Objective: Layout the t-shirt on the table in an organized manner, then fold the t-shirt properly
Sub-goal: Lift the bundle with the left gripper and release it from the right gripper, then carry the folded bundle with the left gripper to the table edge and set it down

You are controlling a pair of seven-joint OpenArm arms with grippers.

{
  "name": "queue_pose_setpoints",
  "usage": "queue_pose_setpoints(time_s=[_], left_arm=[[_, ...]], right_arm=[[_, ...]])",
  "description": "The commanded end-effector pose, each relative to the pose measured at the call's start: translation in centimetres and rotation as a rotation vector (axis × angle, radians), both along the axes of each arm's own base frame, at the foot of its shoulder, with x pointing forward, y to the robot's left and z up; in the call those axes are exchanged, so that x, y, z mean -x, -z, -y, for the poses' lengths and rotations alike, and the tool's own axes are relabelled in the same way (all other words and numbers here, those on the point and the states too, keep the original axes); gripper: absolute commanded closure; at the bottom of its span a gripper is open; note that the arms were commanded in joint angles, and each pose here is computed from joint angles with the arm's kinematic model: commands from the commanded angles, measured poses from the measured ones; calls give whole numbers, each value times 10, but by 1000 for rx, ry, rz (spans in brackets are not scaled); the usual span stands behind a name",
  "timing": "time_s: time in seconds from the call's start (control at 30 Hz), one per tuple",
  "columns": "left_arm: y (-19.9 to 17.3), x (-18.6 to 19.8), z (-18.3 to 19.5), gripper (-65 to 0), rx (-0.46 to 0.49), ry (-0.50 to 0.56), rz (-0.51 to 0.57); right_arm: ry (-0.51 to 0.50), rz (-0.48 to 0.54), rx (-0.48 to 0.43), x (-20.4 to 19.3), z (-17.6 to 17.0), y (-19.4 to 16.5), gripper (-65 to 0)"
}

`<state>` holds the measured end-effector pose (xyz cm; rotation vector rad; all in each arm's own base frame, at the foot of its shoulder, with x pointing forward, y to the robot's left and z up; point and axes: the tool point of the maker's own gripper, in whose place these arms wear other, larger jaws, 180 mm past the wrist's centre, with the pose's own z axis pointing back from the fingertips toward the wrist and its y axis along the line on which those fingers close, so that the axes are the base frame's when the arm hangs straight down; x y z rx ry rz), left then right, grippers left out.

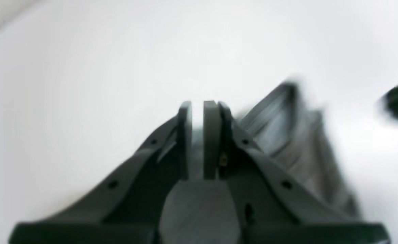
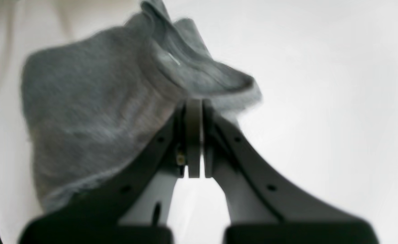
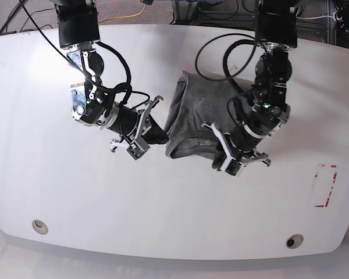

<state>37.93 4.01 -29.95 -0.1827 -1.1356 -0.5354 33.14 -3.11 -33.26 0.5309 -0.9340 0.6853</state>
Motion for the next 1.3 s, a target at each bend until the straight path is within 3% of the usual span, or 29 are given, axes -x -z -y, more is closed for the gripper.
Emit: queue_pose_setpoints(time_s=[0.0,0.13,0.43,0.77,1.03,1.27], left_arm=[[-6,-4,14,-43,29,-1,63],[3,-5,35,-44,-3,5,116],[36,5,54,-43,-113,29,87],[108,20,45,-43,-174,28,-75],[134,30,-3,-43,-251,24,-84],[138,34,-90,-43,-335,-97,-103]], right_arm=[[-1,52,-30,-8,0,-17,-2],[4,48,-16,-7,6,-15,-2],[11,39,3,-4,16,-10,-2],[102,45,-4,-12,45,-13,-2],[138,58,10,-16,65,-17,-2],[197,73,56,-17,89,-28,-2]])
